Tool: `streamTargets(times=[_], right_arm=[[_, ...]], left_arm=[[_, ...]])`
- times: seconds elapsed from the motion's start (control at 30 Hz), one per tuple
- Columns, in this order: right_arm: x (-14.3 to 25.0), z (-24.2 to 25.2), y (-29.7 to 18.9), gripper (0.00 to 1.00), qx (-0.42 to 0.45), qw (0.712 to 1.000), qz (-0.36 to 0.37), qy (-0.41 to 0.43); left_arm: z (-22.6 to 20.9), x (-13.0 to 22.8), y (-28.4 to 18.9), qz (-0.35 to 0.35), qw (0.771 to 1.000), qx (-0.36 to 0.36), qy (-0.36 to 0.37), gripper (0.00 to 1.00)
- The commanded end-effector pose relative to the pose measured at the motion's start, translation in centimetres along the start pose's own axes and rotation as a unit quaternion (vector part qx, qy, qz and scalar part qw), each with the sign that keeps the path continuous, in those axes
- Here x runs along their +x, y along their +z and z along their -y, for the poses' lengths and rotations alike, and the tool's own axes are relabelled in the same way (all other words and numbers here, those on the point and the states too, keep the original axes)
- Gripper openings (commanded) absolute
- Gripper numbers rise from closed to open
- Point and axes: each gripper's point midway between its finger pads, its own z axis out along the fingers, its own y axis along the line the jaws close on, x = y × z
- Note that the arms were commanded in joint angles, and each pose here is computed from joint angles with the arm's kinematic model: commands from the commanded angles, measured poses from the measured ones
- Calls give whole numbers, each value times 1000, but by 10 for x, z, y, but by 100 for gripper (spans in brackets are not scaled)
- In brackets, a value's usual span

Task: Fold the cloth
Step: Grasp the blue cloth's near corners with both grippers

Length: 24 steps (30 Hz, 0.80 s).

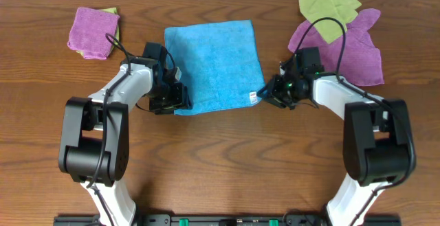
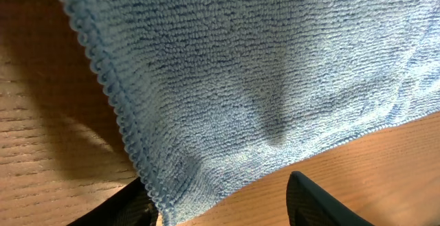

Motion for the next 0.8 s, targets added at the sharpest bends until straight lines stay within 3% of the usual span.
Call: streamTargets(times=[0.0, 0.07, 0.13, 0.17, 0.27, 0.47, 0.77], right_arm=[[5, 14, 14, 14, 22, 1000, -13, 17], [5, 13, 14, 9, 22, 1000, -13, 18], [6, 11, 14, 6, 17, 1000, -16, 19], [7, 11, 14, 2, 17, 999, -18, 21], [14, 15, 13, 1, 25, 999, -31, 28], [28, 24, 5, 1, 51, 997, -54, 17], [34, 13, -50, 2, 106, 994, -11, -27]], left_arm=[[-5, 9, 7, -16, 1000, -4, -2, 60], [-6, 10, 7, -17, 1000, -5, -3, 55], [-6, 10, 7, -17, 1000, -5, -3, 43], [-6, 10, 7, -17, 1000, -5, -3, 35], [-6, 9, 7, -17, 1000, -5, -2, 8], [-6, 15, 7, -28, 1000, -5, -7, 6], [-7, 39, -1, -70, 997, -13, -7, 6]])
